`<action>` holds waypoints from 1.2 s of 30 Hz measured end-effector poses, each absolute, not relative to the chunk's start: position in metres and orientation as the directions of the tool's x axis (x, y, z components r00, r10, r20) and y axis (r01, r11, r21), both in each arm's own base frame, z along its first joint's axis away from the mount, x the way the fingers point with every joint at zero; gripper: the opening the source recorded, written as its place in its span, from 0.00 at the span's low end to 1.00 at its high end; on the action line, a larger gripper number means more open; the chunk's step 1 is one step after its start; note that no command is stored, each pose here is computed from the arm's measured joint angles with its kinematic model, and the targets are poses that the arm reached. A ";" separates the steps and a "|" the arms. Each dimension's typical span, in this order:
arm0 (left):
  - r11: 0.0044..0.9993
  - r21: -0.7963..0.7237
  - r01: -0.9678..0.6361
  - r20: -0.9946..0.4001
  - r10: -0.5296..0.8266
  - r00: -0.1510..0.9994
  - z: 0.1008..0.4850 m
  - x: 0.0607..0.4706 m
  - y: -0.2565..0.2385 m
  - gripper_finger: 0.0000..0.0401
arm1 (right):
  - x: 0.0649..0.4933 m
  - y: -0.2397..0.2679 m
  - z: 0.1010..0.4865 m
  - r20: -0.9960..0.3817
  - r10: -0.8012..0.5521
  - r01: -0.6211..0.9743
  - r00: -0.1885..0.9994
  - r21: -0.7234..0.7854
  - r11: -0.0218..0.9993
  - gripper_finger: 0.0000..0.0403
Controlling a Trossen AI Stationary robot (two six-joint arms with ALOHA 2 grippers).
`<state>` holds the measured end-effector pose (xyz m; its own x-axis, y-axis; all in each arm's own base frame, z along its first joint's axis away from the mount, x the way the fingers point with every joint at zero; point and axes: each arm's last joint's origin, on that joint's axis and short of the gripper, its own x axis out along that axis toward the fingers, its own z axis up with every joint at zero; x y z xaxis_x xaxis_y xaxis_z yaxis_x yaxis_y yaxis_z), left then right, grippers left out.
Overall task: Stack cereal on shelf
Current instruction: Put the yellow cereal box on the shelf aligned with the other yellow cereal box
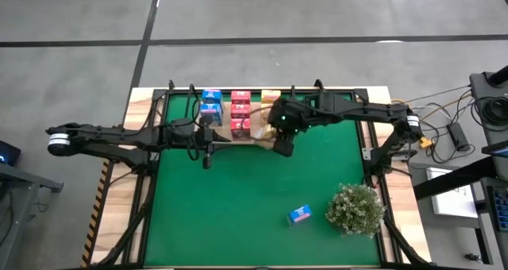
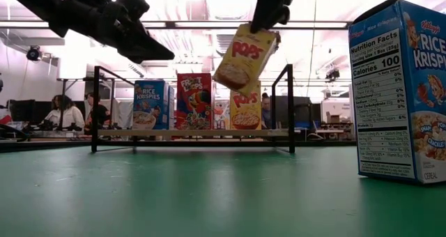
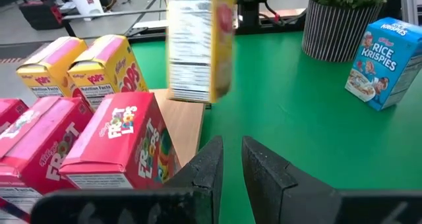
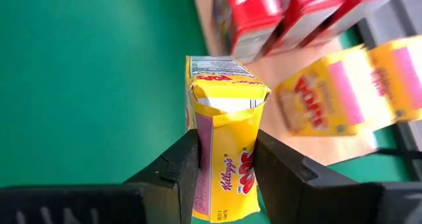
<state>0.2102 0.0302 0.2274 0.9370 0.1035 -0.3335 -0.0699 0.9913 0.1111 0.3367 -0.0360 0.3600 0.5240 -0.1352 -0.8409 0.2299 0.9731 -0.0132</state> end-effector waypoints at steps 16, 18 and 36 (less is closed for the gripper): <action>0.989 0.122 -0.084 -0.212 0.109 0.971 0.252 0.191 0.027 0.10 | 0.380 -0.062 0.344 -0.951 -0.148 0.029 0.273 -0.145 0.989 0.30; 0.989 0.123 -0.085 -0.200 0.109 0.974 0.254 0.190 0.027 0.10 | 0.385 -0.066 0.340 -0.952 -0.184 -0.005 0.244 -0.190 0.982 0.30; 0.978 0.138 -0.158 -0.182 0.181 0.966 0.262 0.174 0.027 0.10 | 0.406 -0.079 0.315 -0.968 -0.202 -0.042 0.152 -0.210 0.977 0.29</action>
